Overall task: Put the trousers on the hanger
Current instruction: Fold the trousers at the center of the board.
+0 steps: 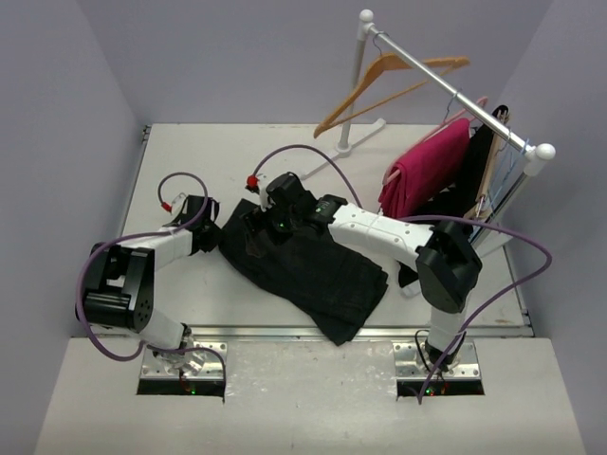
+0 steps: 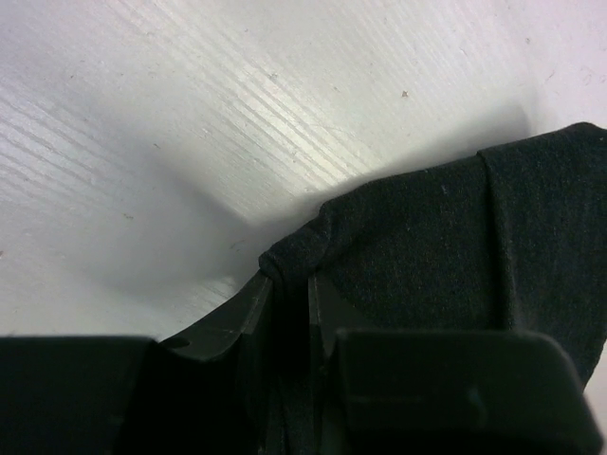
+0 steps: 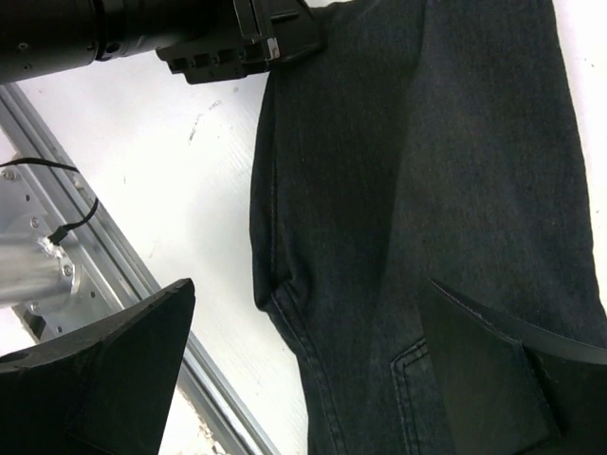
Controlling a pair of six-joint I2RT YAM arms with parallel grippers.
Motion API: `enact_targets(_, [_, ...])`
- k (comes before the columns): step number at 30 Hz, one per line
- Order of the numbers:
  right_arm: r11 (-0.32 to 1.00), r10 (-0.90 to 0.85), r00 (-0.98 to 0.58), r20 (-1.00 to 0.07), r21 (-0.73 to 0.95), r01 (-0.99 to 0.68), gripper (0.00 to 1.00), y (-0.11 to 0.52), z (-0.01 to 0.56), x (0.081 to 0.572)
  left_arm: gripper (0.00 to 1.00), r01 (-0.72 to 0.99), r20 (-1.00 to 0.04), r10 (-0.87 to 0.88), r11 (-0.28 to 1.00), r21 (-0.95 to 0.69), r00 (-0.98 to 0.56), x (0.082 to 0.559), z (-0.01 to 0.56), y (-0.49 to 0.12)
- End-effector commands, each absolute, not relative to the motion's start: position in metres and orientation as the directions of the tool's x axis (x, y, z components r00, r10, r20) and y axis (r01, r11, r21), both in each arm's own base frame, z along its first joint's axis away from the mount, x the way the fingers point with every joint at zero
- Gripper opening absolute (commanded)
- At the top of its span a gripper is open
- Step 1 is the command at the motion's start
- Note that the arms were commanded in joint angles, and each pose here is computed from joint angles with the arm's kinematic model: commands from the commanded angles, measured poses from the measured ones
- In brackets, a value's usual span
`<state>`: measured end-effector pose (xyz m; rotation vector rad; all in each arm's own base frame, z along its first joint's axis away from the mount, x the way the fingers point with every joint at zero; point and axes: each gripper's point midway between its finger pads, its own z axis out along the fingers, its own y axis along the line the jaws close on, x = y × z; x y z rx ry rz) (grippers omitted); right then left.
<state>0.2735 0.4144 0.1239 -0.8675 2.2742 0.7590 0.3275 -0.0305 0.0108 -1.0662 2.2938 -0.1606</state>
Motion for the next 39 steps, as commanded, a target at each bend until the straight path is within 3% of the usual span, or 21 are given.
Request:
enact_targets(1, [0.635, -0.372, -0.575, -0.728, 0.252, -0.73, 0.99, 0.43, 0.138, 0.288, 0.04, -0.634, -0.448, -0.736, 0.671, -0.385, -0.507, 0.326, 0.019, -0.037])
enact_targets(7, [0.616, -0.505, -0.5, -0.704, 0.112, -0.78, 0.99, 0.449, 0.123, 0.332, 0.0, -0.624, -0.435, -0.741, 0.669, -0.405, -0.512, 0.317, 0.017, -0.041])
enact_targets(13, [0.595, -0.514, -0.487, -0.706, 0.116, -0.795, 0.97, 0.457, 0.101, 0.389, 0.0, -0.613, -0.44, -0.733, 0.677, -0.406, -0.518, 0.311, 0.021, -0.041])
enact_targets(17, [0.534, -0.519, -0.479, -0.708, 0.169, -0.828, 0.75, 0.463, 0.076, 0.407, 0.0, -0.605, -0.442, -0.728, 0.684, -0.409, -0.524, 0.307, 0.021, -0.041])
enact_targets(25, [0.444, -0.504, -0.342, -0.793, 0.101, -0.89, 0.65, 0.483, 0.061, 0.424, 0.0, -0.535, -0.427, -0.695, 0.718, -0.445, -0.579, 0.31, 0.021, -0.054])
enact_targets(28, [0.414, -0.491, -0.333, -0.805, 0.121, -0.902, 0.55, 0.492, 0.058, 0.424, 0.0, -0.53, -0.433, -0.686, 0.727, -0.436, -0.585, 0.308, 0.021, -0.053])
enact_targets(30, [0.397, -0.479, -0.327, -0.815, 0.13, -0.908, 0.34, 0.495, 0.059, 0.422, 0.0, -0.528, -0.438, -0.68, 0.733, -0.429, -0.588, 0.308, 0.02, -0.052])
enact_targets(33, [0.398, -0.471, -0.331, -0.818, 0.137, -0.907, 0.23, 0.492, 0.059, 0.417, 0.0, -0.527, -0.444, -0.675, 0.737, -0.422, -0.589, 0.308, 0.021, -0.051])
enact_targets(35, [0.411, -0.471, -0.33, -0.818, 0.128, -0.903, 0.02, 0.488, 0.055, 0.417, 0.0, -0.526, -0.448, -0.673, 0.739, -0.421, -0.588, 0.31, 0.022, -0.05])
enact_targets(39, [0.497, -0.483, -0.338, -0.808, 0.065, -0.865, 0.0, 0.475, 0.053, 0.433, 0.0, -0.54, -0.449, -0.678, 0.735, -0.41, -0.582, 0.308, 0.021, -0.048])
